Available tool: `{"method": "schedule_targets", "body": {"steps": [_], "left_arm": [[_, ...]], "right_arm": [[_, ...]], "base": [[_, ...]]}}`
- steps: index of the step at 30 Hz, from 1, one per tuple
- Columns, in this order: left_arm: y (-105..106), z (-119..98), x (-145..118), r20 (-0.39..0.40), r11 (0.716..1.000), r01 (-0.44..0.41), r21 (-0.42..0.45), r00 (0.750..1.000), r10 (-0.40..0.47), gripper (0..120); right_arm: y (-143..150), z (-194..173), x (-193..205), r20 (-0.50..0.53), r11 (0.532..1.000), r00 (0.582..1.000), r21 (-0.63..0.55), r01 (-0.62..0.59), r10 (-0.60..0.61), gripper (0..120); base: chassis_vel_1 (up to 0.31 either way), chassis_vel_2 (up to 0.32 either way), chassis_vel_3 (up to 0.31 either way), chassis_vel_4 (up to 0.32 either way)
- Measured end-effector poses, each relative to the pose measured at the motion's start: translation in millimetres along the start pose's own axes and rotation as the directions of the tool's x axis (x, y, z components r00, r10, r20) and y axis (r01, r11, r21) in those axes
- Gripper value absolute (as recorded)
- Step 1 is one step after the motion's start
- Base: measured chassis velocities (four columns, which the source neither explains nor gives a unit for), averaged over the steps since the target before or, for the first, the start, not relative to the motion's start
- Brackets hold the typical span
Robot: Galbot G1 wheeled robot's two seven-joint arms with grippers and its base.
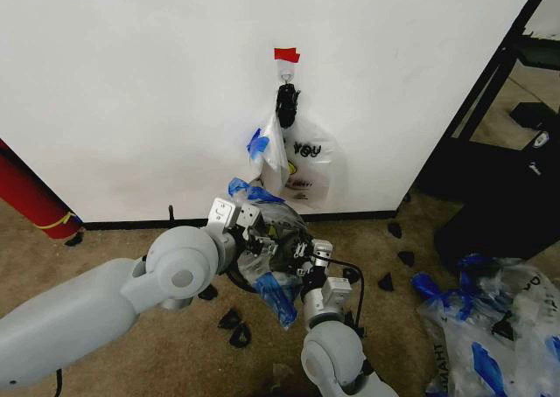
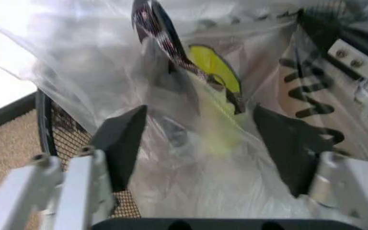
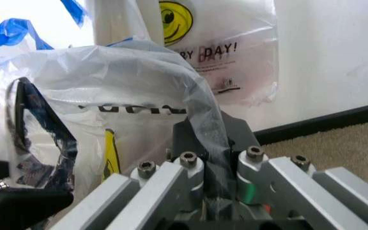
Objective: Pick up the garbage bag from the wall and place it over the trash bin.
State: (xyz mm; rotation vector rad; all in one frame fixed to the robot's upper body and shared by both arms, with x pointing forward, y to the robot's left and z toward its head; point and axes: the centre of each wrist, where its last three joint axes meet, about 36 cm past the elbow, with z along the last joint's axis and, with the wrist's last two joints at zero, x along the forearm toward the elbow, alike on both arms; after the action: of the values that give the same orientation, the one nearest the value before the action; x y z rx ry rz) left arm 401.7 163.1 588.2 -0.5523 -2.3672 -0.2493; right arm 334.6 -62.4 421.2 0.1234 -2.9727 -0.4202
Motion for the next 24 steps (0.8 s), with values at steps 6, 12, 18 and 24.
{"method": "schedule_targets", "body": {"steps": [6, 12, 18, 24], "left_arm": [[2, 0, 1, 0.005, 1.0, 0.012, 0.001, 1.0, -0.012, 41], [6, 5, 3, 0.021, 0.999, 0.052, -0.013, 0.998, -0.052, 15], [10, 8, 8, 0.025, 0.998, 0.066, -0.009, 0.998, -0.065, 0], [22, 1, 18, 0.053, 0.996, 0.082, 0.027, 0.995, -0.084, 0]], "right_arm": [[0, 0, 1, 0.0, 1.0, 1.0, -0.001, 0.0, 0.0, 0], [1, -1, 0, -0.001, 1.0, 1.0, -0.002, 0.002, -0.002, 0], [3, -2, 0, -0.003, 1.0, 1.0, -0.013, 0.002, -0.002, 0], [2, -3, -2, -0.008, 0.999, 1.0, -0.044, 0.007, -0.007, 0]], "base": [[0.0, 0.0, 0.0, 0.0], [0.0, 0.0, 0.0, 0.0], [0.0, 0.0, 0.0, 0.0], [0.0, 0.0, 0.0, 0.0]]}}
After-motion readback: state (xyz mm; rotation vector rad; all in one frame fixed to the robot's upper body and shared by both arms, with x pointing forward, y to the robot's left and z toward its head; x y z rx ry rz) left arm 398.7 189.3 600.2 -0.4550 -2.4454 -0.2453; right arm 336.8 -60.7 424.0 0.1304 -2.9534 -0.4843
